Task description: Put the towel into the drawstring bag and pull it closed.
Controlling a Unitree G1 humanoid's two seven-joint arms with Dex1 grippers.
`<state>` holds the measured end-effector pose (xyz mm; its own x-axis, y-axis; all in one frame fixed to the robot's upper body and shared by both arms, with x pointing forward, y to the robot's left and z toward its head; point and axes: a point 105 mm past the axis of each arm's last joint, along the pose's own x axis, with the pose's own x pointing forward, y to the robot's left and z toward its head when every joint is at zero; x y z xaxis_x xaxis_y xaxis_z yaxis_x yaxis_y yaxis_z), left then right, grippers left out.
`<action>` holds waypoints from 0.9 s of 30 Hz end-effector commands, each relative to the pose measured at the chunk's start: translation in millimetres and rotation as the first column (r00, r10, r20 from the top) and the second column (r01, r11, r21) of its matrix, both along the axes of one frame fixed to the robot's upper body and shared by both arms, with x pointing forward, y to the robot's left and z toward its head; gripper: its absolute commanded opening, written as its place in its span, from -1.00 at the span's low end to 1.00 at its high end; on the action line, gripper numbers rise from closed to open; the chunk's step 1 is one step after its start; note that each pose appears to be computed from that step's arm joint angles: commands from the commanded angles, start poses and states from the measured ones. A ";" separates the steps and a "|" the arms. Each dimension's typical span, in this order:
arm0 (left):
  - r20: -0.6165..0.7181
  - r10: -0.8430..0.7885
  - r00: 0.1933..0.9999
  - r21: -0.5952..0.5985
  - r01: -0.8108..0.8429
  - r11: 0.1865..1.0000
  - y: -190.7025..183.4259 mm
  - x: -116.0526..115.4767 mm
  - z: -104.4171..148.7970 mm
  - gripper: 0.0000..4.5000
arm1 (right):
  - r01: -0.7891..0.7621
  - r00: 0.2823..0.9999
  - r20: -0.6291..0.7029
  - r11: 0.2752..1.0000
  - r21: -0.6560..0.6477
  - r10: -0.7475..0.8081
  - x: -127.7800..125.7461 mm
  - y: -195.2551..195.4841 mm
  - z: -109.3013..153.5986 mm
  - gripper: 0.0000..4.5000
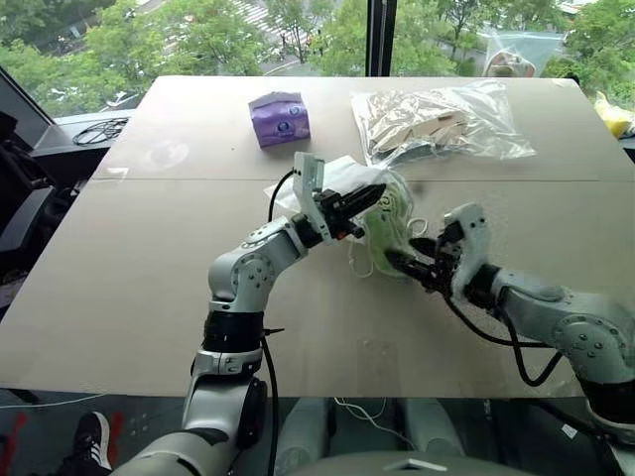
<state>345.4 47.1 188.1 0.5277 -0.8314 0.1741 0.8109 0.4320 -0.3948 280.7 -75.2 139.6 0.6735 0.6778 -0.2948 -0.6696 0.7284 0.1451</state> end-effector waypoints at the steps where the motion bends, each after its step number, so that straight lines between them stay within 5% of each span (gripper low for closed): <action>1: 0.044 -0.020 0.999 -0.023 0.021 1.000 -1.9 -6.0 13.0 -1.00 | -0.059 0.996 0.067 0.997 -0.041 0.062 -0.3 14.1 2.9 0.43; 4: 0.045 -0.020 0.999 -0.022 0.021 1.000 -1.9 -6.7 13.5 -1.00 | -0.006 0.997 0.072 0.986 -0.165 0.018 11.2 7.8 -14.2 0.43; 6: 0.044 -0.021 0.999 -0.021 0.021 1.000 -1.5 -7.6 13.7 -1.00 | 0.045 0.995 0.097 0.986 -0.164 -0.029 19.1 3.4 -13.6 0.19; 9: 0.042 -0.023 0.999 -0.017 0.024 1.000 0.0 -9.7 12.8 -1.00 | 0.125 0.984 0.144 0.982 -0.141 -0.104 31.3 -3.5 -6.2 -0.44; 10: 0.042 -0.026 0.999 -0.014 0.026 1.000 -0.2 -10.6 12.2 -1.00 | 0.157 0.977 0.164 0.977 -0.141 -0.133 35.9 -7.4 -3.7 -0.44; 11: 0.041 -0.031 0.999 -0.010 0.031 0.999 -1.0 -11.6 11.8 -1.00 | 0.190 0.969 0.185 0.974 -0.126 -0.165 41.0 -11.0 0.7 -0.70; 14: 0.051 -0.083 0.995 0.019 0.082 0.996 -8.5 -19.2 10.8 -1.00 | 0.177 0.958 0.235 0.984 -0.025 -0.167 46.2 -6.1 23.5 -0.97; 19: 0.046 -0.239 0.970 0.037 0.237 0.971 -21.4 -42.0 11.0 -1.00 | 0.060 0.967 0.229 0.977 0.207 -0.108 44.4 19.8 56.9 -0.97; 27: 0.060 -0.365 0.929 -0.006 0.366 0.931 -28.6 -60.6 21.0 -1.00 | -0.065 0.990 0.133 0.975 0.214 0.037 45.1 56.8 30.5 -0.97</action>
